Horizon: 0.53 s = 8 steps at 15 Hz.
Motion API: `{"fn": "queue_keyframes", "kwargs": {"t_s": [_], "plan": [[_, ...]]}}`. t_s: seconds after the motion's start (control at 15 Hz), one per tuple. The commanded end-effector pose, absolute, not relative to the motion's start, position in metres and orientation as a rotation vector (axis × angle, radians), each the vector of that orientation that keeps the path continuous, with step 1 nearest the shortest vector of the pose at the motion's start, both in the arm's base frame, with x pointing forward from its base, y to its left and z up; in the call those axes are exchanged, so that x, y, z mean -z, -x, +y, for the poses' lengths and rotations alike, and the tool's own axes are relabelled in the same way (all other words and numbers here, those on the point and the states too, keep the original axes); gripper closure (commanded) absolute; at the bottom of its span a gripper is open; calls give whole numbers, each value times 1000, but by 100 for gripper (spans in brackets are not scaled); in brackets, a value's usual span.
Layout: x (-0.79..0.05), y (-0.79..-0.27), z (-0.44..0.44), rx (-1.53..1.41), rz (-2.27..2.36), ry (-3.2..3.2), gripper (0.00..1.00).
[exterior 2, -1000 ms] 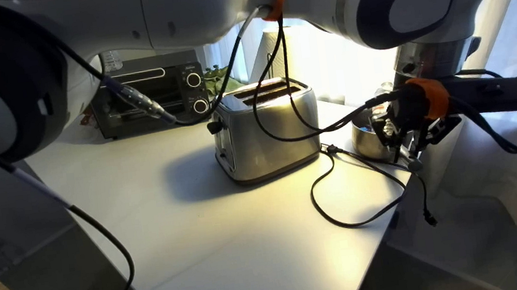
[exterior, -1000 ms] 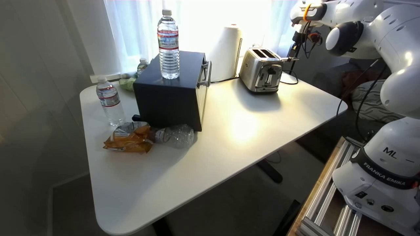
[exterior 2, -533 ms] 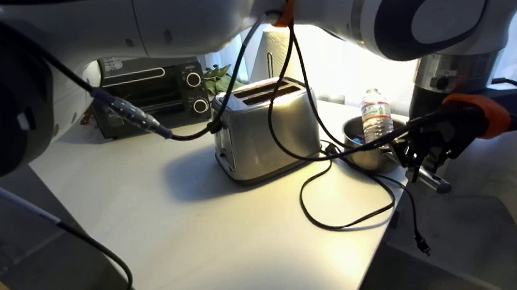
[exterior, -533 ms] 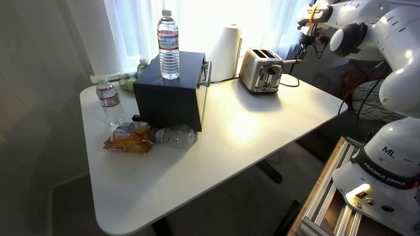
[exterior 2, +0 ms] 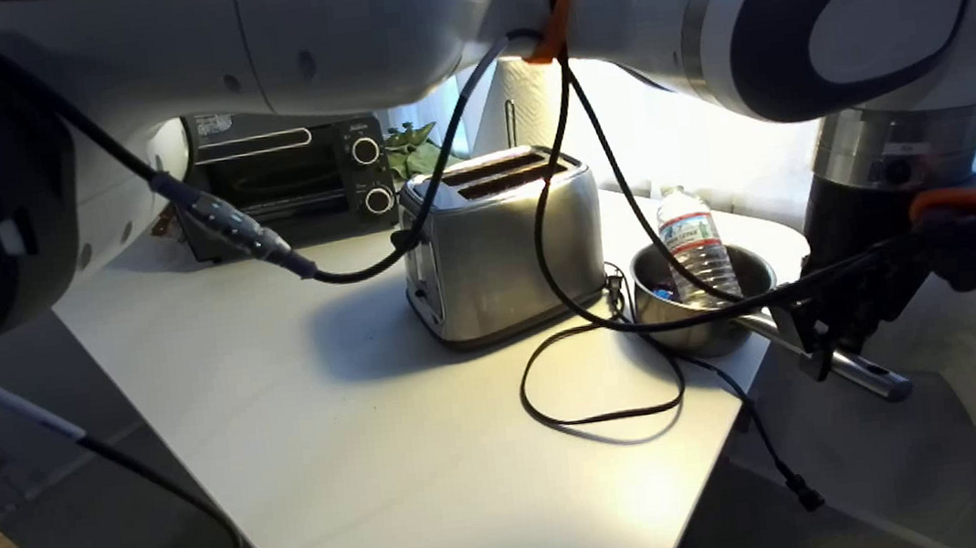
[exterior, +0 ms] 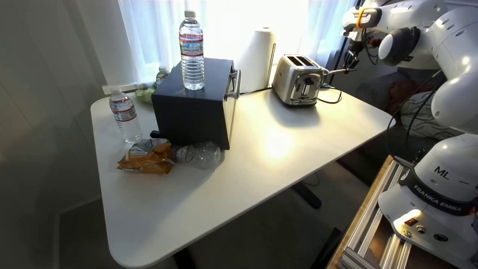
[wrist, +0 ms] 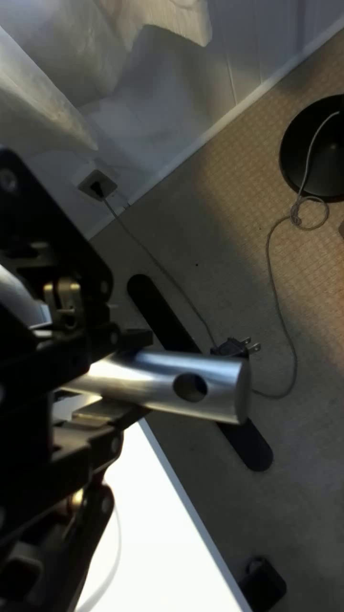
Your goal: Move the pot to the right
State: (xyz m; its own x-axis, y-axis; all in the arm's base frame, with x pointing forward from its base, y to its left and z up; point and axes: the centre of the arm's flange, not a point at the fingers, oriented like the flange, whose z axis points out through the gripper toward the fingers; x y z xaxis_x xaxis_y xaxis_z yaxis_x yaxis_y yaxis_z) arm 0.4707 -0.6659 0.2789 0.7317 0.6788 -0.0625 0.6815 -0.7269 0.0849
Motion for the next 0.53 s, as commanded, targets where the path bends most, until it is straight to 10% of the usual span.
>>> {"fn": "queue_keyframes", "kwargs": {"t_s": [0.0,0.47], "plan": [[-274,-424,-640,197,1307,-2776,93],[-271,-411,-632,312,1525,-2662,93]]}}
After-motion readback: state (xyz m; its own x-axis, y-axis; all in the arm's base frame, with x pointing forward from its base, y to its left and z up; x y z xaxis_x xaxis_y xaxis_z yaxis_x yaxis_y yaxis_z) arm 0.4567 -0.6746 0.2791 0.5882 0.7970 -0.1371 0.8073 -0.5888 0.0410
